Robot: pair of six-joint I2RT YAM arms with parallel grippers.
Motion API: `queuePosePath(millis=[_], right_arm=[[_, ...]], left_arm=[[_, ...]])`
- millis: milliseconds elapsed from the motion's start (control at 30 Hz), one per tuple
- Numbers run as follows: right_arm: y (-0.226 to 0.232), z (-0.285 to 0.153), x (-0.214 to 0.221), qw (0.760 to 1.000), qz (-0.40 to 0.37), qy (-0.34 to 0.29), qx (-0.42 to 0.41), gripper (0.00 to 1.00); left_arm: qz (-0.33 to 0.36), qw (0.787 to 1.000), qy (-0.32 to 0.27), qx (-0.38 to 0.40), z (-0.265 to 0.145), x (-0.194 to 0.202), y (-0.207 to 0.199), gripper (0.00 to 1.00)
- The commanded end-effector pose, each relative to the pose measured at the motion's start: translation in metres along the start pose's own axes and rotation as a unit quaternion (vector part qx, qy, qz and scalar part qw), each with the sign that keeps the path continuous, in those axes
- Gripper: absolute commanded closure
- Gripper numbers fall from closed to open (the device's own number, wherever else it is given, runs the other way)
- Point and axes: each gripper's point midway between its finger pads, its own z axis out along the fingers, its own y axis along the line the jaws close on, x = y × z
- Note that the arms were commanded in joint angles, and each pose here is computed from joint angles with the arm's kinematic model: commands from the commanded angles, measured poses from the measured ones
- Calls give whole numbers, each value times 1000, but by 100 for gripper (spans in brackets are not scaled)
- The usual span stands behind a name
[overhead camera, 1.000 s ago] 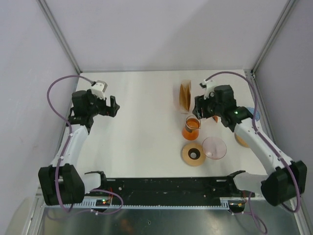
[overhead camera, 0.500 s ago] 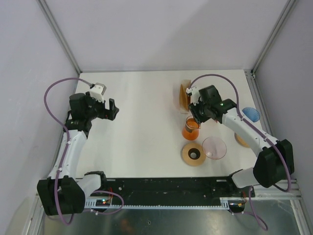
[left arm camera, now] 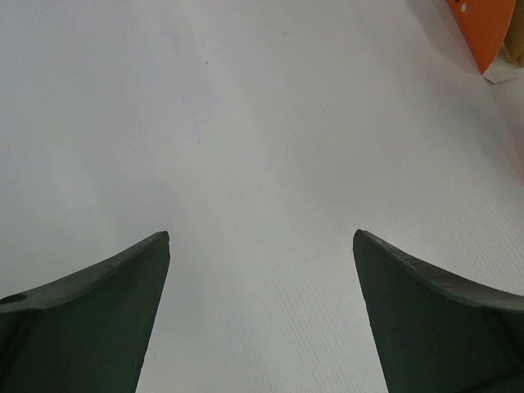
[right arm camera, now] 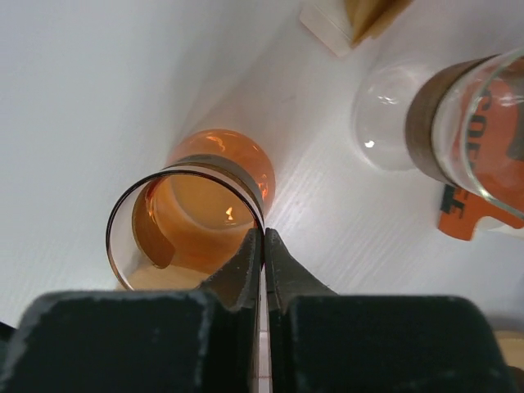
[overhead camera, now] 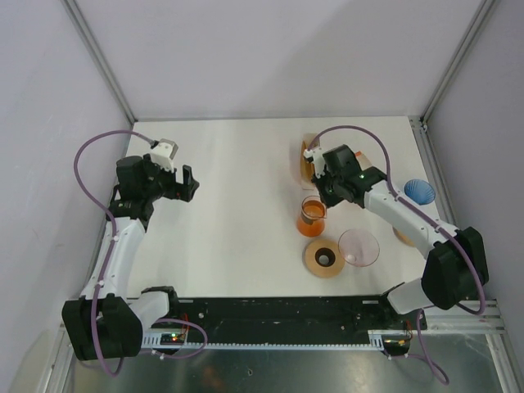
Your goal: Place the coffee filter in the dripper
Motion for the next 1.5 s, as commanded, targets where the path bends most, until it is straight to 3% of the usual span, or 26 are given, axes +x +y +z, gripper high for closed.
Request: queuePosePath(millis=[0, 200, 433, 700, 900, 1267, 1467], right_arm=[[19, -9, -40, 996, 64, -65, 3, 100], [41, -4, -62, 975, 193, -105, 27, 100], [60, 14, -73, 959, 254, -120, 31, 100], [92, 25, -94, 958, 254, -128, 40, 100], [111, 33, -102, 954, 270, -130, 15, 99], [167, 14, -126, 958, 237, -138, -87, 79], [163, -22, -129, 959, 215, -154, -99, 71]], left_arm=[[5, 1000, -15, -12, -4, -16, 5, 2], [1, 1000, -20, -15, -6, -19, 5, 2], [-9, 1000, -22, -2, -6, -18, -1, 3], [-27, 999, -18, 42, 0, -18, -24, 10], [-5, 995, -5, 99, 10, -18, -68, 12], [11, 989, 27, 146, 36, -27, -110, 14], [20, 987, 42, 154, 44, -23, -120, 15]])
